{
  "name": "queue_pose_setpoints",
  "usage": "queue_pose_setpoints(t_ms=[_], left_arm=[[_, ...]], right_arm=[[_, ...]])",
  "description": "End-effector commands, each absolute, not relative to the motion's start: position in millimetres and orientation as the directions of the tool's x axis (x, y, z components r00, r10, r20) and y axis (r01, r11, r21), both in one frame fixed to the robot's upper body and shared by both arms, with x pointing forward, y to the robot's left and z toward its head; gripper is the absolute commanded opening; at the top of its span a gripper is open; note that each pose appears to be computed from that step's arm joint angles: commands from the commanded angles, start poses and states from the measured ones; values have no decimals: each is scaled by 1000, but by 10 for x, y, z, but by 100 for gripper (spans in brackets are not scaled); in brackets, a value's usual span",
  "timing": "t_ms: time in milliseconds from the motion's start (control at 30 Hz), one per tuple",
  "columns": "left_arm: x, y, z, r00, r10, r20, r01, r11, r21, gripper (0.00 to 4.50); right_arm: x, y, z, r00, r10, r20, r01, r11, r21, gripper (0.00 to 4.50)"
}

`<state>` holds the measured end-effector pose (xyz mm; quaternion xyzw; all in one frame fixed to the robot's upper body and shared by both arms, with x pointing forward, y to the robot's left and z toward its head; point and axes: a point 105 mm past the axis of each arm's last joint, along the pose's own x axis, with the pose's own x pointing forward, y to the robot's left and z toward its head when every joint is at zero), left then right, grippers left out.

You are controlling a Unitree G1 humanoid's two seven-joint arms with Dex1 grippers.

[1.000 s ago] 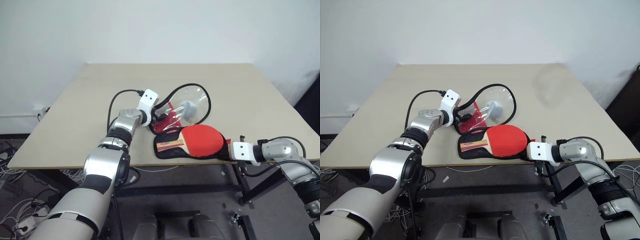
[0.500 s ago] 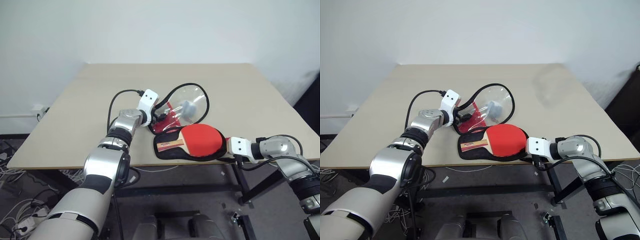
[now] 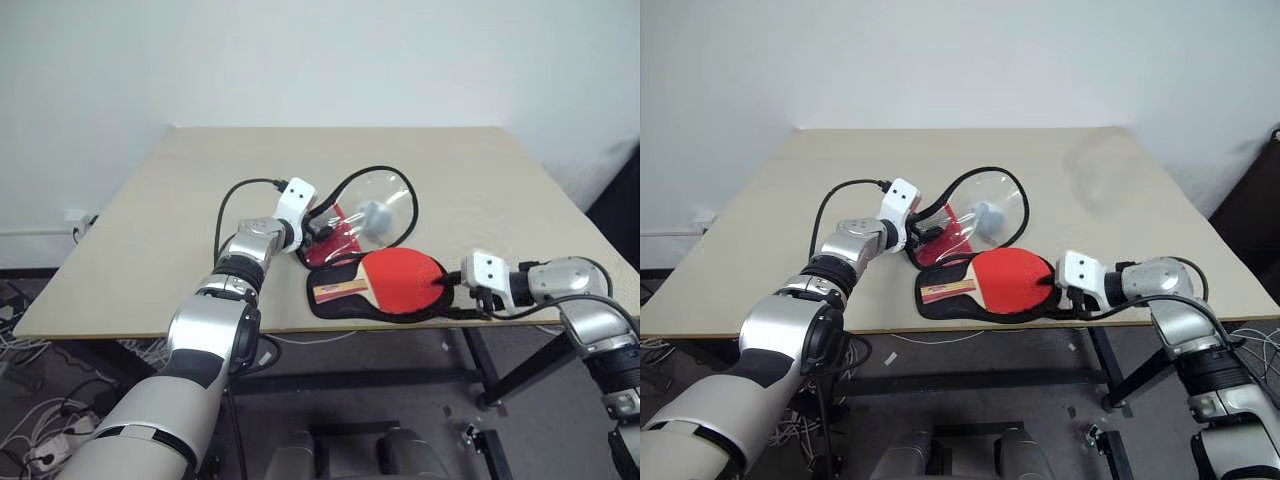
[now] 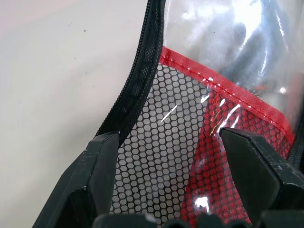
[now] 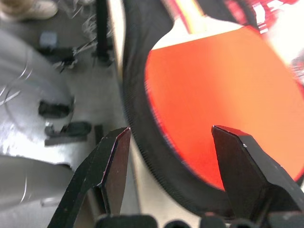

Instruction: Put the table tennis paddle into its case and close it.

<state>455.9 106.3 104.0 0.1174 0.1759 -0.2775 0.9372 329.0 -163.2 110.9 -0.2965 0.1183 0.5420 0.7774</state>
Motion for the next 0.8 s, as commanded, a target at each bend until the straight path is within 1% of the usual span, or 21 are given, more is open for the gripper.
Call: queue_pose_setpoints(t_ms=[33,200,333,433,533,600,667,733,800], left_arm=[[4642,1045,1316,824,-483,-295,538,832,140,356],[4720,1196,1411,884,-387,-264,434,888,151,356],[4755,1293,1426,910,-314,-270,362,919,154,356],[4766,1362,1390,924,-254,-285,315,930,191,356],[4777,1424,1380,938,-202,-283,258,949,180,309],[4764,1403,1342,930,-218,-296,261,958,117,257],[4736,1351,1283,910,-260,-322,290,956,47,200],[4693,1251,1229,876,-336,-347,348,937,-29,146],[4666,1177,1233,851,-398,-342,386,916,-106,101]], right_arm=[[3506,-1629,1313,504,765,-402,-851,360,-383,297],[3751,-1623,1238,622,681,-386,-773,454,-443,297],[3775,-1555,1185,627,681,-378,-766,451,-458,297],[3769,-1507,1184,627,690,-362,-764,454,-459,297],[3754,-1489,1161,628,690,-359,-763,456,-458,304],[3747,-1492,1149,633,687,-356,-760,463,-456,304],[3740,-1496,1141,637,685,-354,-757,469,-455,304],[3733,-1498,1136,639,683,-352,-755,472,-455,304],[3730,-1499,1133,643,681,-351,-752,475,-457,304]])
